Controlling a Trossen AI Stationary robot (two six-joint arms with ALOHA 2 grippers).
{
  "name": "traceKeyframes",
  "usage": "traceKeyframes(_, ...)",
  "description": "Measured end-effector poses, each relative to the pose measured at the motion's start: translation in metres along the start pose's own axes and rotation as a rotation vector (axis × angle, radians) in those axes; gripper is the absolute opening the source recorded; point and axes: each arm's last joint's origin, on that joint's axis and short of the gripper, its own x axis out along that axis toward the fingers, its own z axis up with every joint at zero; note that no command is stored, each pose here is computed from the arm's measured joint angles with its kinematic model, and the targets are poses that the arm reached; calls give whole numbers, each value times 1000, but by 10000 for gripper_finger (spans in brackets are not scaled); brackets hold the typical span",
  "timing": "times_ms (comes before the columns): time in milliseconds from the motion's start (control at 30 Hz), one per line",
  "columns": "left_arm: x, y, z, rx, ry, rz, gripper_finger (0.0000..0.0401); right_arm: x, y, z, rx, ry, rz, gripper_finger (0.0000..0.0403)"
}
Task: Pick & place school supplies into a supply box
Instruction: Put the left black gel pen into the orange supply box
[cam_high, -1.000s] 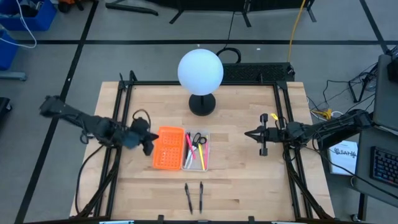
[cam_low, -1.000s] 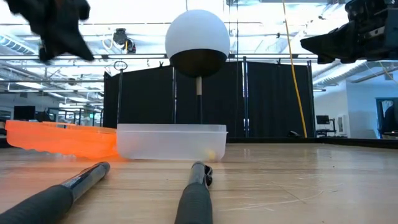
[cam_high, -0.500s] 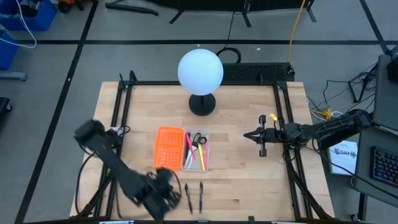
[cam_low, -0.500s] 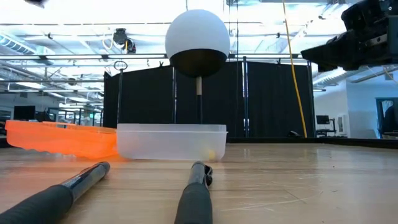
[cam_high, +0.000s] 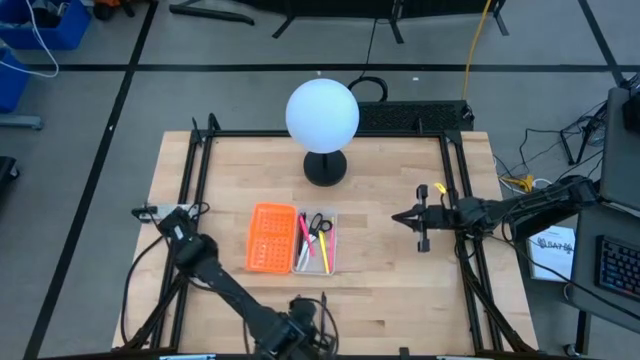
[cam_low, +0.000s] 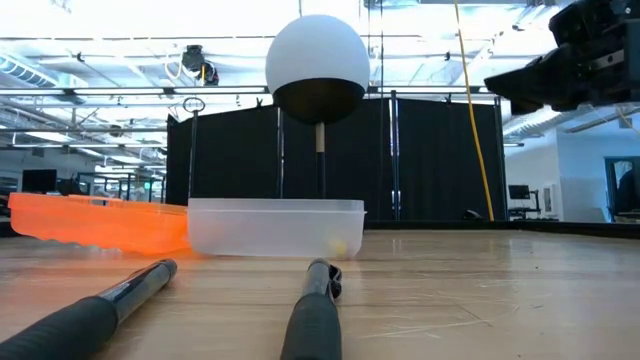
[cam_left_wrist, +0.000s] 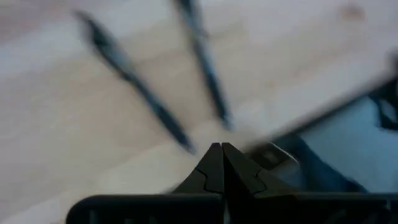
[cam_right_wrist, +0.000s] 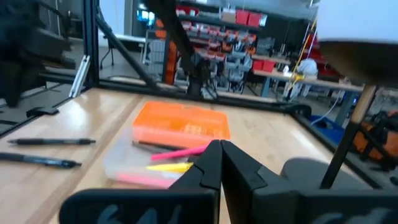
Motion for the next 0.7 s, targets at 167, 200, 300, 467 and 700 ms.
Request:
traceKeyframes(167, 3, 8, 4, -153, -40, 99, 1, 0, -1, 4, -2, -38, -6, 0)
traceKeyframes(200, 3, 9, 3, -185, -42, 102, 1, 0, -1, 4, 0, -37, -12, 0)
traceKeyframes(300, 7, 9, 0, -278, 26, 118, 1, 0, -1, 4, 2, -38, -20, 0)
traceKeyframes(467, 18, 8, -2, -375, 24, 71, 1, 0, -1, 7, -13, -74, -26, 0)
traceKeyframes(700, 31, 13, 6, -381, 23, 122, 30, -1, -2, 12, -56, -121, -36, 0)
